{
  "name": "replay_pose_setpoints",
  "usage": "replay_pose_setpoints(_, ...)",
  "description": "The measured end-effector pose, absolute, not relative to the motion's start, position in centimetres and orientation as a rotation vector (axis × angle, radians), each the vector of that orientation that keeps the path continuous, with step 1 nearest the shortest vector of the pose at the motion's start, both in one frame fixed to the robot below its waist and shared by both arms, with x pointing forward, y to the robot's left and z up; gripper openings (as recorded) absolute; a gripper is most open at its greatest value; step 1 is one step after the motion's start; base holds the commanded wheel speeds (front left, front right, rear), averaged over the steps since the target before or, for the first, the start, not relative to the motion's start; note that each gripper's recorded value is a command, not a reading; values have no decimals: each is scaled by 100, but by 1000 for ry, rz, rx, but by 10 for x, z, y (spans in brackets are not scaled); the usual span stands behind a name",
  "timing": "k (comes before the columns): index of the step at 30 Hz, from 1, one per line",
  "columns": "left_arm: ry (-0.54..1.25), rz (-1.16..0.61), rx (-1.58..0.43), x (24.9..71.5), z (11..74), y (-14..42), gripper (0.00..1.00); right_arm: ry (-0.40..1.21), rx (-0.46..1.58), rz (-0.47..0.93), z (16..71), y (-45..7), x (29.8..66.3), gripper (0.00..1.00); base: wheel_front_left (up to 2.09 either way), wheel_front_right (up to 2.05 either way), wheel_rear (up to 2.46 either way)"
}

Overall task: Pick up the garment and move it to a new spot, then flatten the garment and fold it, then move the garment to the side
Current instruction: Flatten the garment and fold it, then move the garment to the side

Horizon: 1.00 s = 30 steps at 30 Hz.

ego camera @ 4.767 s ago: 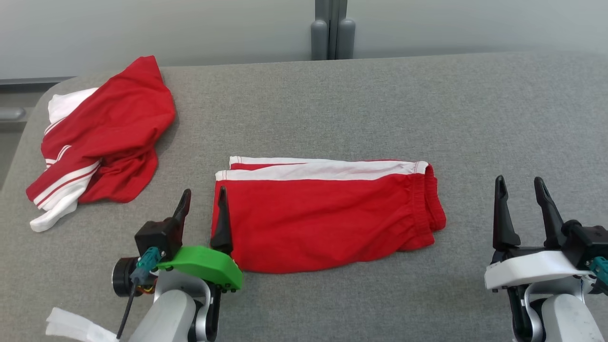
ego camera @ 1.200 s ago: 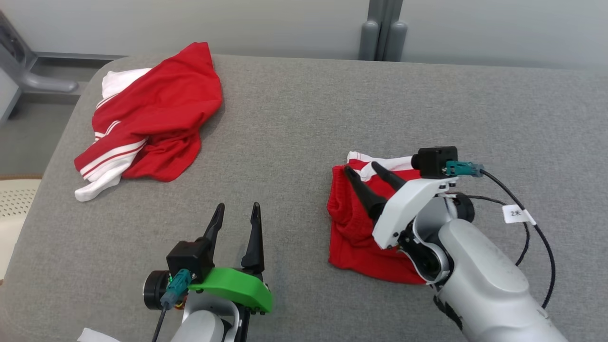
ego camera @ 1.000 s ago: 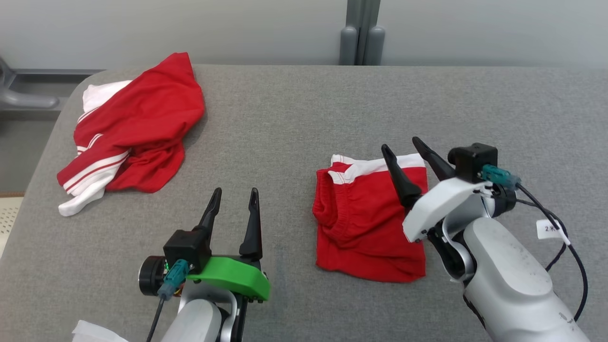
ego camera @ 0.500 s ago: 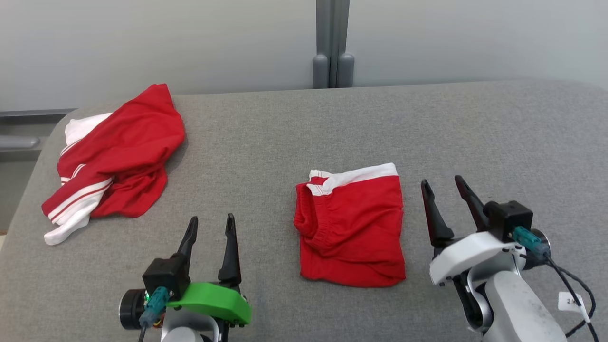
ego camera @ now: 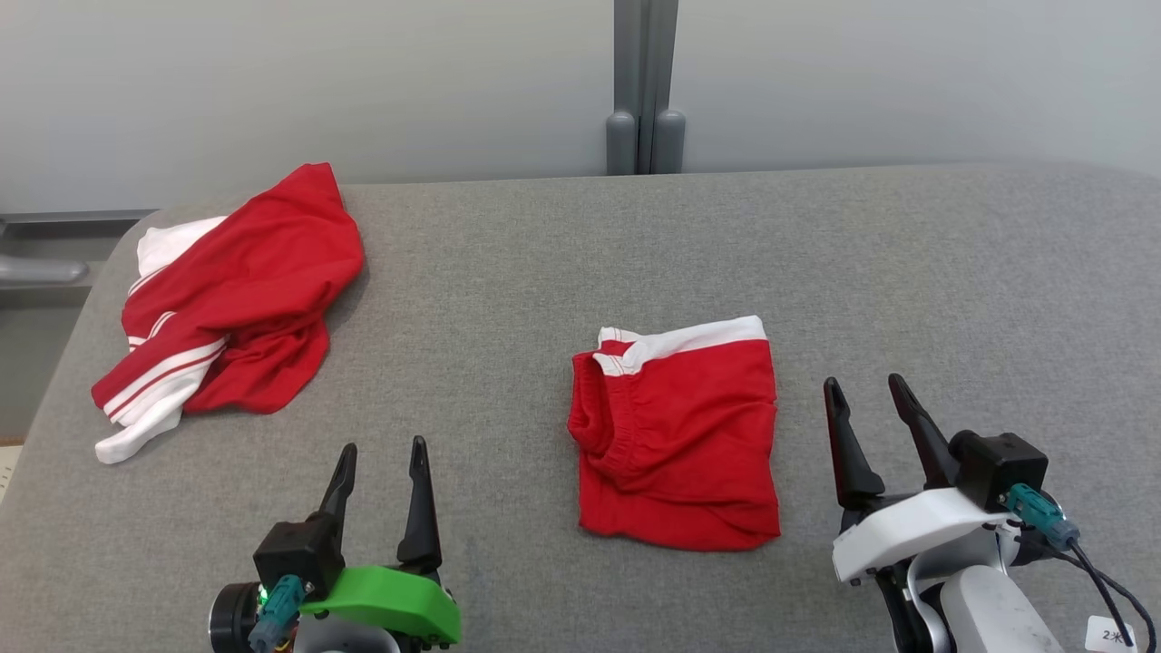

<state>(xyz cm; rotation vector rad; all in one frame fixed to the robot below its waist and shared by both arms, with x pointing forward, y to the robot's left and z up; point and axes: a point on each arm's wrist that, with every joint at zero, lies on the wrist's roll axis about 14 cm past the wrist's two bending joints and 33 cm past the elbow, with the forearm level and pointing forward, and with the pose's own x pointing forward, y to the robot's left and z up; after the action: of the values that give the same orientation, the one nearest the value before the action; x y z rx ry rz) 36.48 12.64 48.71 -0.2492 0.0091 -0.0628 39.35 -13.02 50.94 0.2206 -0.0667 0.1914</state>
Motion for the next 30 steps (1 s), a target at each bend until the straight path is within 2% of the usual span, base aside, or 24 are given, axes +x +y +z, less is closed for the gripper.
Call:
replay_pose_setpoints(19,14,-69,-248,367,485,125,100,-40,219,189,503,-131,396,100,0,0,0)
replay_pose_setpoints(30,-1,-39,-255,372,490,134,100,245,167,207,460,-123,422,100,0,0,0)
